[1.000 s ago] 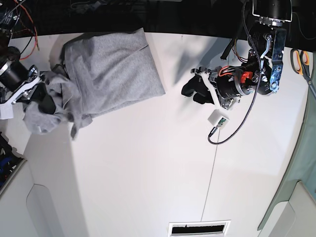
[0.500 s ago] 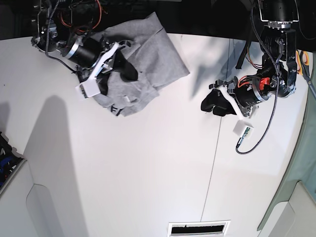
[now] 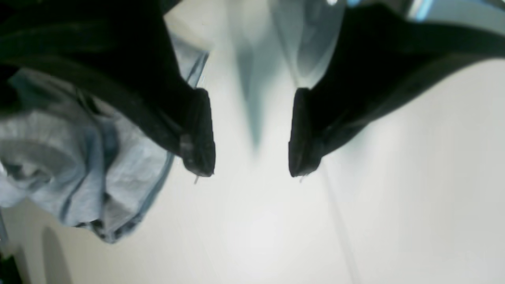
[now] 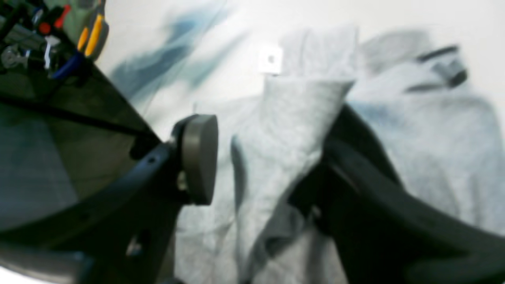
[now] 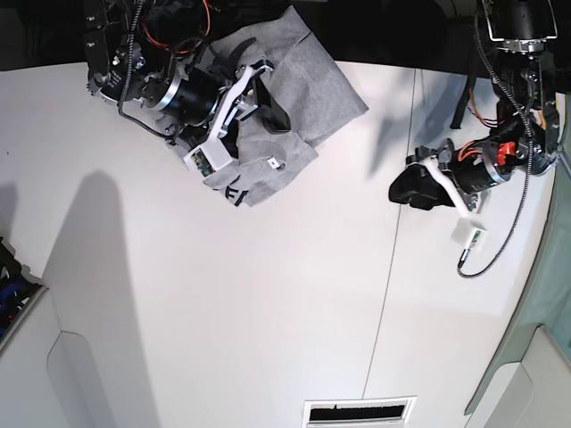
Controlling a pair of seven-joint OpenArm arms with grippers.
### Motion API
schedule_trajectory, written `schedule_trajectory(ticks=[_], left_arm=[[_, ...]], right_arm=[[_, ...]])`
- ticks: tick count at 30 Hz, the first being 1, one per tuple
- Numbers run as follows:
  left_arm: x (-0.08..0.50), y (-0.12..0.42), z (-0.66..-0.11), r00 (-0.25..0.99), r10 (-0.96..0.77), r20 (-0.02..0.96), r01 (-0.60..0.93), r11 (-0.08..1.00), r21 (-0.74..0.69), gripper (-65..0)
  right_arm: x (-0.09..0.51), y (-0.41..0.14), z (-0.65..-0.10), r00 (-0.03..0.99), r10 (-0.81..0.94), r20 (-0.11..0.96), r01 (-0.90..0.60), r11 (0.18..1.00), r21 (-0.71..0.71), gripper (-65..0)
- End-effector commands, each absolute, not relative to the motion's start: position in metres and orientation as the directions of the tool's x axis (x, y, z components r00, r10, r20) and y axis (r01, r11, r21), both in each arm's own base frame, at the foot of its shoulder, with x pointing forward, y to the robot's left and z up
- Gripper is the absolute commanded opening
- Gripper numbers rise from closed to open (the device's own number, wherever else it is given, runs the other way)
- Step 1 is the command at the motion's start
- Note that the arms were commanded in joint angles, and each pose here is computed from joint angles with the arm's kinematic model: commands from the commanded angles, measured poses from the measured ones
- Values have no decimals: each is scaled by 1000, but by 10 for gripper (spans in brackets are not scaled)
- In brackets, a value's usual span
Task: Layout the t-shirt on the table in an organized manner, then fold the t-shirt properly
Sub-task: 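Grasp the folded shirt with both grippers and fold it over again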
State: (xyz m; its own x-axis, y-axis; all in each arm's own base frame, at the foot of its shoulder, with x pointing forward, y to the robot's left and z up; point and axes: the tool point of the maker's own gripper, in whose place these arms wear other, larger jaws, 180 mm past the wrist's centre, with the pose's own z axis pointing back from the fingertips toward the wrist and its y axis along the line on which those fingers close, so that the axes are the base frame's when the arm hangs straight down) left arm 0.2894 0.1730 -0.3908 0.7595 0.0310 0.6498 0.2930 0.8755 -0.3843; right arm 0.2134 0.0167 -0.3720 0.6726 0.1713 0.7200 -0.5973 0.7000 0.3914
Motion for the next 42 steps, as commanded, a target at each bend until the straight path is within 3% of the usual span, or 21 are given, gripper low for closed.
schedule_trajectory(ticks=[1, 6, 12, 17, 32, 42], left_arm=[[290, 174, -380, 739, 23, 674, 328, 861, -388, -341], [241, 159, -392, 801, -3, 599, 375, 782, -498, -442], [183, 143, -398, 845, 5, 534, 353, 746, -565, -462], [160, 144, -409, 859, 10, 512, 323, 765, -557, -650], [153, 65, -464, 857, -197, 475, 442, 755, -485, -650], [202, 41, -471, 862, -124, 492, 406, 749, -523, -650]], right_arm=[[223, 21, -356, 634, 140, 761, -617, 686, 387, -346], [242, 20, -344, 593, 141, 793, -635, 687, 353, -346], [248, 17, -345, 578, 165, 799, -638, 701, 317, -346], [249, 14, -347, 580, 177, 795, -635, 710, 306, -346], [234, 17, -354, 644, 184, 742, -627, 683, 375, -347], [197, 37, -356, 713, 118, 692, -603, 606, 519, -347]])
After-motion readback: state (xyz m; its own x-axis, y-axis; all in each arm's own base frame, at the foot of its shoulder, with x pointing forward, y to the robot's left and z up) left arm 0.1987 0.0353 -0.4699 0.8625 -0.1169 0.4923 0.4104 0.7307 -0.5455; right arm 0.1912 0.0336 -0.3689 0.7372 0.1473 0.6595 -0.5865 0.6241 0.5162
